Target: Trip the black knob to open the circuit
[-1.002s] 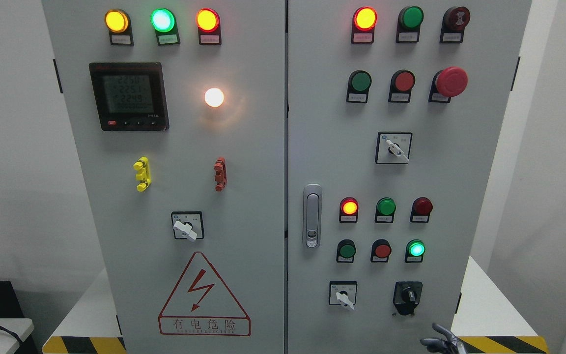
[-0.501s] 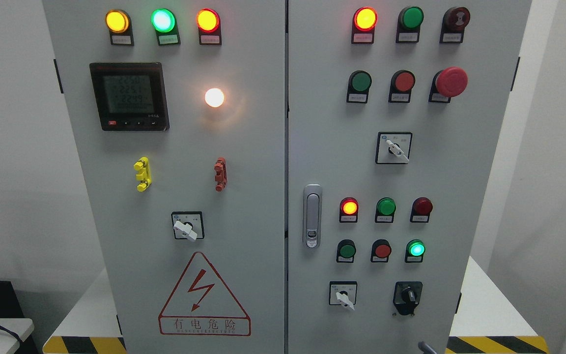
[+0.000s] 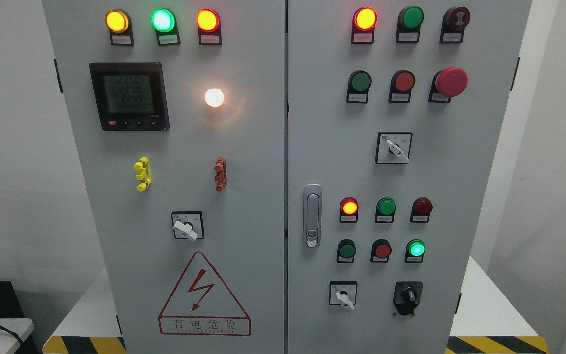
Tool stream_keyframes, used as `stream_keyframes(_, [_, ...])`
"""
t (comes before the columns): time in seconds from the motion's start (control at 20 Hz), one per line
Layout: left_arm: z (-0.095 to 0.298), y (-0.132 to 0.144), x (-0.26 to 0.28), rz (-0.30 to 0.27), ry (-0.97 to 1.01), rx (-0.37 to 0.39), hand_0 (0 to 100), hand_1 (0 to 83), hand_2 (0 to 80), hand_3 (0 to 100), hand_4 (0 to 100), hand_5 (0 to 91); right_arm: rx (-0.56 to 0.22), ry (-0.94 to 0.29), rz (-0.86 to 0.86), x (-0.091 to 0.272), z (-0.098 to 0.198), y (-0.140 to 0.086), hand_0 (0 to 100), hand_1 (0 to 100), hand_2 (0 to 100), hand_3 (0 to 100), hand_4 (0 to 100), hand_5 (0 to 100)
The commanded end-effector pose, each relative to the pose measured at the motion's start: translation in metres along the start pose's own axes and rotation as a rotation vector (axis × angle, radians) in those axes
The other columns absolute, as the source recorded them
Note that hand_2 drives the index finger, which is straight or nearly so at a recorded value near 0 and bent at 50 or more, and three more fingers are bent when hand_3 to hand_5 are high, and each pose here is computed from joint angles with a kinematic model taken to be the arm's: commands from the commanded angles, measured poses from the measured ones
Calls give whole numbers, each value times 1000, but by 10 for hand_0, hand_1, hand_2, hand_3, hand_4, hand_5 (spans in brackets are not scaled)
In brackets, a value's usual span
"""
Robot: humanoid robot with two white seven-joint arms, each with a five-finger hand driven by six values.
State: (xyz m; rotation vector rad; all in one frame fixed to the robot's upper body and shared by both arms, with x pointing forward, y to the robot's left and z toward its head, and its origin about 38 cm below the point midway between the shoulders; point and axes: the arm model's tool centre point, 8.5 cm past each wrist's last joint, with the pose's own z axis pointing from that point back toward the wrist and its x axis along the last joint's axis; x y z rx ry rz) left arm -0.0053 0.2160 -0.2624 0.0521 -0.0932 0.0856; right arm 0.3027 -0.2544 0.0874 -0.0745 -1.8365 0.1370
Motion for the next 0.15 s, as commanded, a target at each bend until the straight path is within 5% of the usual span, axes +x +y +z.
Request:
stream_keyframes(0.0, [0,-1,5,-32,-9,-5,120,389,0,0,0,0,20,-33,-45,16,10,-16,0,0,0,19,70,155])
stream_keyframes(0.1, [0,-2,5,-32,-9,-6,120,389,0,0,0,0,14,-33,-31,16,10,-22,0,0,0,18,70,156])
